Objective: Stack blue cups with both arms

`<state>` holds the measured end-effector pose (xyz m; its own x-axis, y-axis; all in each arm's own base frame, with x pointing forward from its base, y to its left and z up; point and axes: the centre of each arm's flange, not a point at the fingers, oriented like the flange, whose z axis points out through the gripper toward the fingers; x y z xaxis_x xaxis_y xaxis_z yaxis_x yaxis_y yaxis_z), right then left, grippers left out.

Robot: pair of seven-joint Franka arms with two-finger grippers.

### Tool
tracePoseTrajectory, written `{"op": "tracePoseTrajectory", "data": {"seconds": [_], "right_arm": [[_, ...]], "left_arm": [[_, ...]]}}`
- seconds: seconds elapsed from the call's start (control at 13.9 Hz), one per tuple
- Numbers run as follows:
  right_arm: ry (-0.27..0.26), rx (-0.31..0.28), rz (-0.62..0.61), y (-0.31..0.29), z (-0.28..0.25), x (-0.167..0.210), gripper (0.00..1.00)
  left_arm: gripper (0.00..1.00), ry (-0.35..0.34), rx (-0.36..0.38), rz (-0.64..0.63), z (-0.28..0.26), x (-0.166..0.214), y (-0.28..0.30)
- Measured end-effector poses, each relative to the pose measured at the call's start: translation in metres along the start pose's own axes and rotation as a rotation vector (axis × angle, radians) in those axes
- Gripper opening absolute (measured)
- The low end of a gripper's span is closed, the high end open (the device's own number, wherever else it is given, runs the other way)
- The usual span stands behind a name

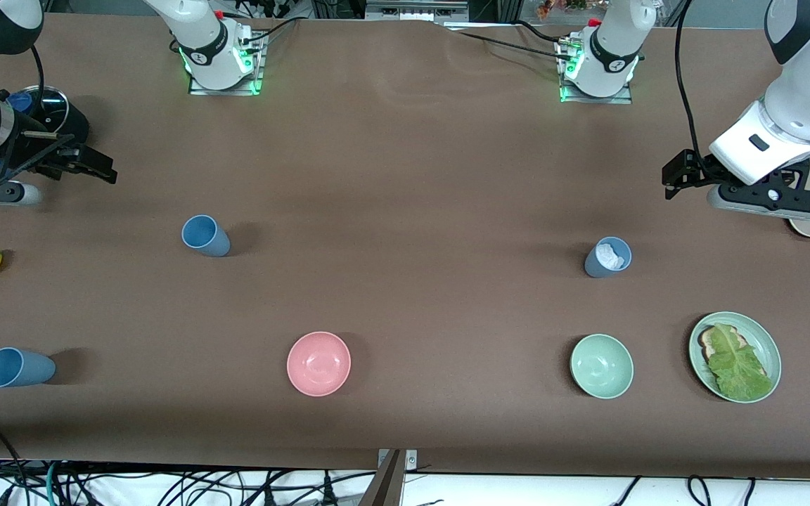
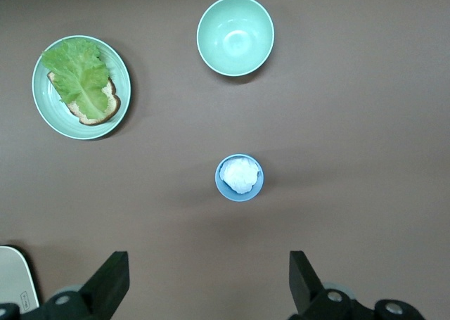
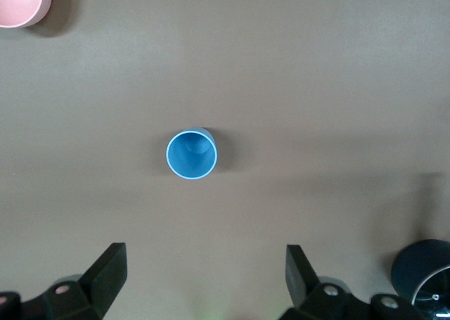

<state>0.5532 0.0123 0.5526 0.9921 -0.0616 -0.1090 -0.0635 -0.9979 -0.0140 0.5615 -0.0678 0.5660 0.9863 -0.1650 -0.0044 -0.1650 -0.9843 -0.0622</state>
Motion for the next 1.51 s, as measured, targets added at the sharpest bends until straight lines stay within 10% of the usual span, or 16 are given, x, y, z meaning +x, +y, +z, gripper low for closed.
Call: {"op": "tracePoseTrajectory", "data": {"seconds": [1.01, 1.51], "right_arm": [[-0.007, 0.0, 0.0, 0.0, 0.004, 0.002, 1.0], [-0.009, -0.001, 0.0, 0.0, 0.005, 0.002, 1.0]], "left_arm": [[1.0, -0.018, -0.002, -0.014, 0.007, 0.001, -0.008], [1.0, -0.188, -0.025, -0.021, 0.099, 0.022, -0.017]]}}
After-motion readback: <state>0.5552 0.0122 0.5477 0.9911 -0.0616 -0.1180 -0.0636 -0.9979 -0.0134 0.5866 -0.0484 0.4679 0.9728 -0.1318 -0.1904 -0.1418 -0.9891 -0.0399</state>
